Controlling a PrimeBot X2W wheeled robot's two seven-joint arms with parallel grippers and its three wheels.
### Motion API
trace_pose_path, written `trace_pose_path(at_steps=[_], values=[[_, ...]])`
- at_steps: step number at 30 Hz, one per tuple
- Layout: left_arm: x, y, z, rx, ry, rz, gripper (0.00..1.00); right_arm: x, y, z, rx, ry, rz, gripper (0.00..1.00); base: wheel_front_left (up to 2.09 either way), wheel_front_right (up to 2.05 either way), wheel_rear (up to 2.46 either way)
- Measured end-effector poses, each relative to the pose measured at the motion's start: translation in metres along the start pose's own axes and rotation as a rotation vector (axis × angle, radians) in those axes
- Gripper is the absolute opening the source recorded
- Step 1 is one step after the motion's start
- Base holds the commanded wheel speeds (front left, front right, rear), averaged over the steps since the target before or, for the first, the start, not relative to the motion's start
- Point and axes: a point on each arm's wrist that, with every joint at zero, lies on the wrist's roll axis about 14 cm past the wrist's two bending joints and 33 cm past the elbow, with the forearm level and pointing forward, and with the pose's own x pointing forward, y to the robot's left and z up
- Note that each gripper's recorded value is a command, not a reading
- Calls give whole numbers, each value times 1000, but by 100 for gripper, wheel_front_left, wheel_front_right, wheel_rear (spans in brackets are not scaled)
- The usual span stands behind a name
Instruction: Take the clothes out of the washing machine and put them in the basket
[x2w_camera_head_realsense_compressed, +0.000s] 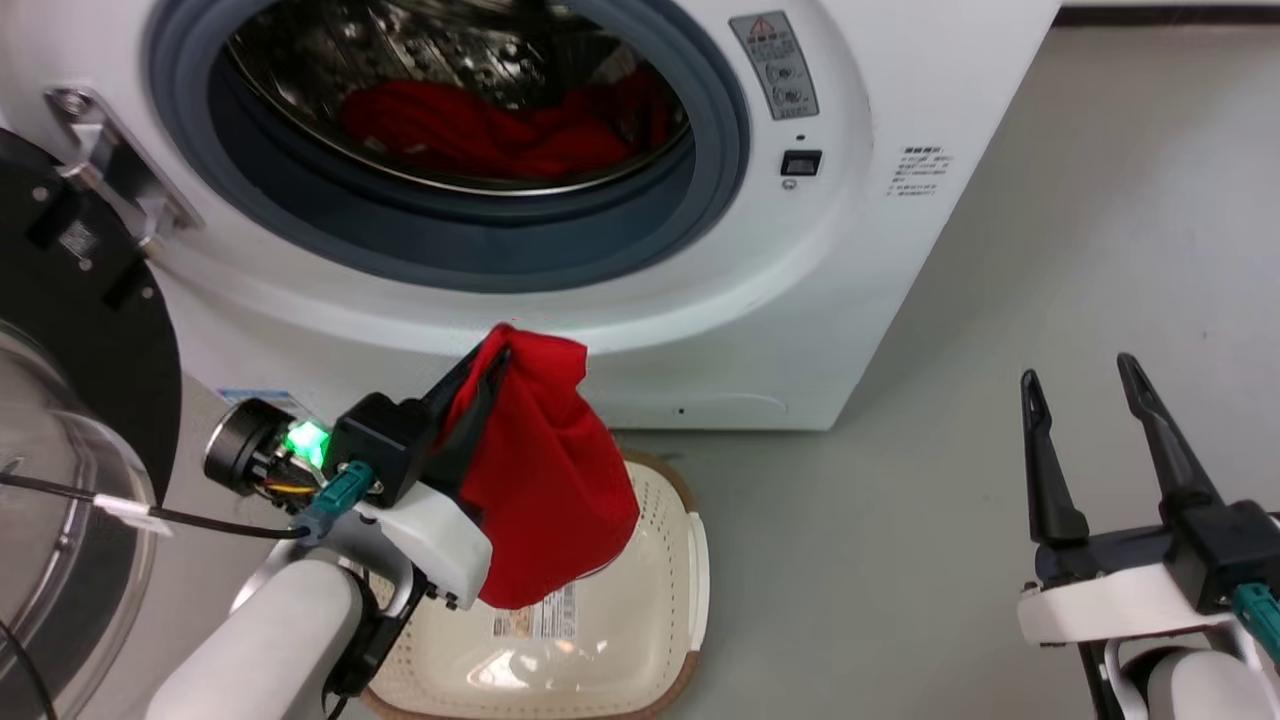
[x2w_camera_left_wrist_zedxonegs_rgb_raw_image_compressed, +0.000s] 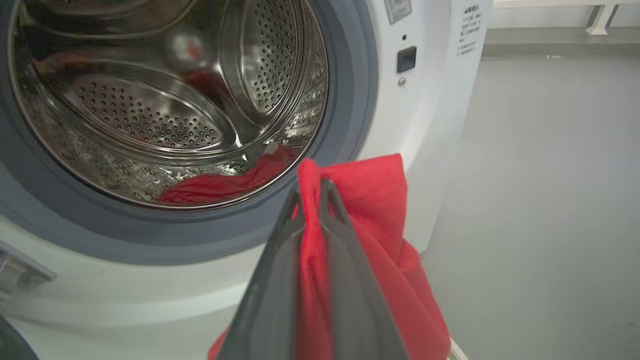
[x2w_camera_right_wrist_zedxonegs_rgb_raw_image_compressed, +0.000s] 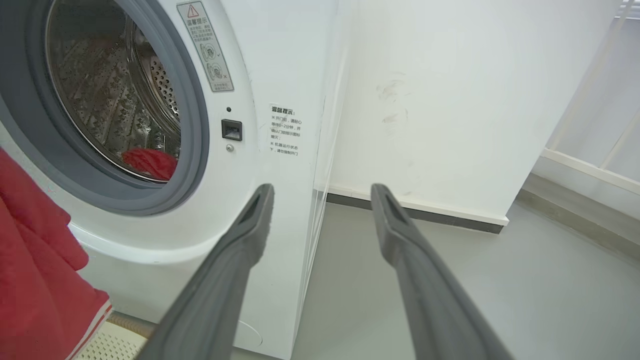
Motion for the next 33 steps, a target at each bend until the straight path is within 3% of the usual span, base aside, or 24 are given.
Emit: trace_pose_path(at_steps=[6, 20, 26, 33], values=[[10, -17, -85, -102, 192, -46, 0, 19, -3, -23, -8, 42, -3, 100, 0, 0, 0], [16, -46, -272, -203, 655, -146, 0, 46, -19, -101, -23, 187, -36, 100, 0, 0, 0], [12, -59, -327, -254, 824, -159, 0, 48, -25, -131, -31, 243, -50, 100, 0, 0, 0], [-2, -68, -373, -220, 975, -203, 0, 45, -25, -160, -32, 304, -47, 100, 0, 0, 0]])
